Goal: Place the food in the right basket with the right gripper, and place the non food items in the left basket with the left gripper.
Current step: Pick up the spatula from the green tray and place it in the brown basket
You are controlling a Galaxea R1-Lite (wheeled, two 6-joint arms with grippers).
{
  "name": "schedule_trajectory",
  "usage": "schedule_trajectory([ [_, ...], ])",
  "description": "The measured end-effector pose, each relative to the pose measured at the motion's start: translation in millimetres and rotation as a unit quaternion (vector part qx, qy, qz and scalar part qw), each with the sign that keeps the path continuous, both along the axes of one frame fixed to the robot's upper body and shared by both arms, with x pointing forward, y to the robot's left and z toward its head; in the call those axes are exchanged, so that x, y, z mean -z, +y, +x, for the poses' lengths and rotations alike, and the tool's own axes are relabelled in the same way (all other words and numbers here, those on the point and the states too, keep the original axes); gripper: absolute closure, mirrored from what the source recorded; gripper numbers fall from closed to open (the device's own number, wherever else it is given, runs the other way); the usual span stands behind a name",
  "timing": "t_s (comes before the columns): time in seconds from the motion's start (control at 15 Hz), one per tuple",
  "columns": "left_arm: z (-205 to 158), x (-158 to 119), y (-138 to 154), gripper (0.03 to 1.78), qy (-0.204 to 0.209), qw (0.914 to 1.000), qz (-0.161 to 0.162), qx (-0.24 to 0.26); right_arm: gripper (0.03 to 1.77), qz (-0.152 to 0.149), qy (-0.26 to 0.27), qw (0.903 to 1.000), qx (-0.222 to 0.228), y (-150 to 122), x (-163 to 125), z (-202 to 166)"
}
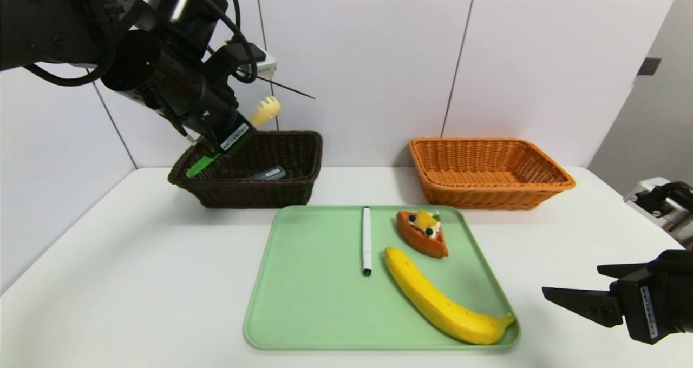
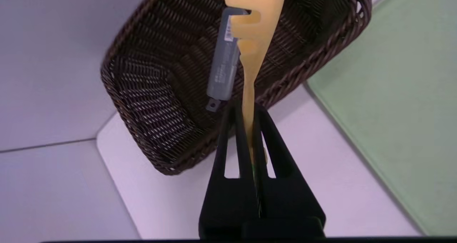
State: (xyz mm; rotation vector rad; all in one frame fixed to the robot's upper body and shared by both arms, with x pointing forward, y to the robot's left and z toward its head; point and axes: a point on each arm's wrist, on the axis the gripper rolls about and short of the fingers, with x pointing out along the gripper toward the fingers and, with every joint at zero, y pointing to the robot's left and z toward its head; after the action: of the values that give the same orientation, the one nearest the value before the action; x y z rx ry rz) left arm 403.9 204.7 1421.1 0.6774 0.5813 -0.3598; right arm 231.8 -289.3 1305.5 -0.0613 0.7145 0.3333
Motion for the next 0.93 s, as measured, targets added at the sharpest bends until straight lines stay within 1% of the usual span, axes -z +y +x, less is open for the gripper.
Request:
schedule_trajectory([
  [0.13, 7.1, 2.9, 0.7, 1.73, -0.011, 0.9992, 0.033, 0.021, 0.09, 0.000, 0.001, 1.0000, 0.001, 0.0, 0.4, 0.0],
  [0.47, 41.6, 17.7, 7.1, 1.73, -0.048, 0.9949, 0.082, 0.035, 0.09, -0.002, 0.003, 1.0000, 0.003, -0.3, 1.2, 0.1],
  [0.6, 60.4, 28.7, 11.3, 1.73, -0.061, 0.9937, 0.092, 0.022, 0.09, -0.003, 0.003, 1.0000, 0.004, -0.4, 1.7, 0.1],
  [0.67, 68.5, 35.6, 12.4, 1.73, -0.060, 0.9935, 0.095, 0.014, 0.09, -0.004, 0.004, 1.0000, 0.004, -0.5, 2.2, -0.1],
  [0.93, 93.2, 63.4, 14.8, 1.73, -0.045, 0.9936, 0.103, -0.007, 0.09, -0.009, 0.002, 0.9999, 0.009, -0.7, 1.9, 0.1],
])
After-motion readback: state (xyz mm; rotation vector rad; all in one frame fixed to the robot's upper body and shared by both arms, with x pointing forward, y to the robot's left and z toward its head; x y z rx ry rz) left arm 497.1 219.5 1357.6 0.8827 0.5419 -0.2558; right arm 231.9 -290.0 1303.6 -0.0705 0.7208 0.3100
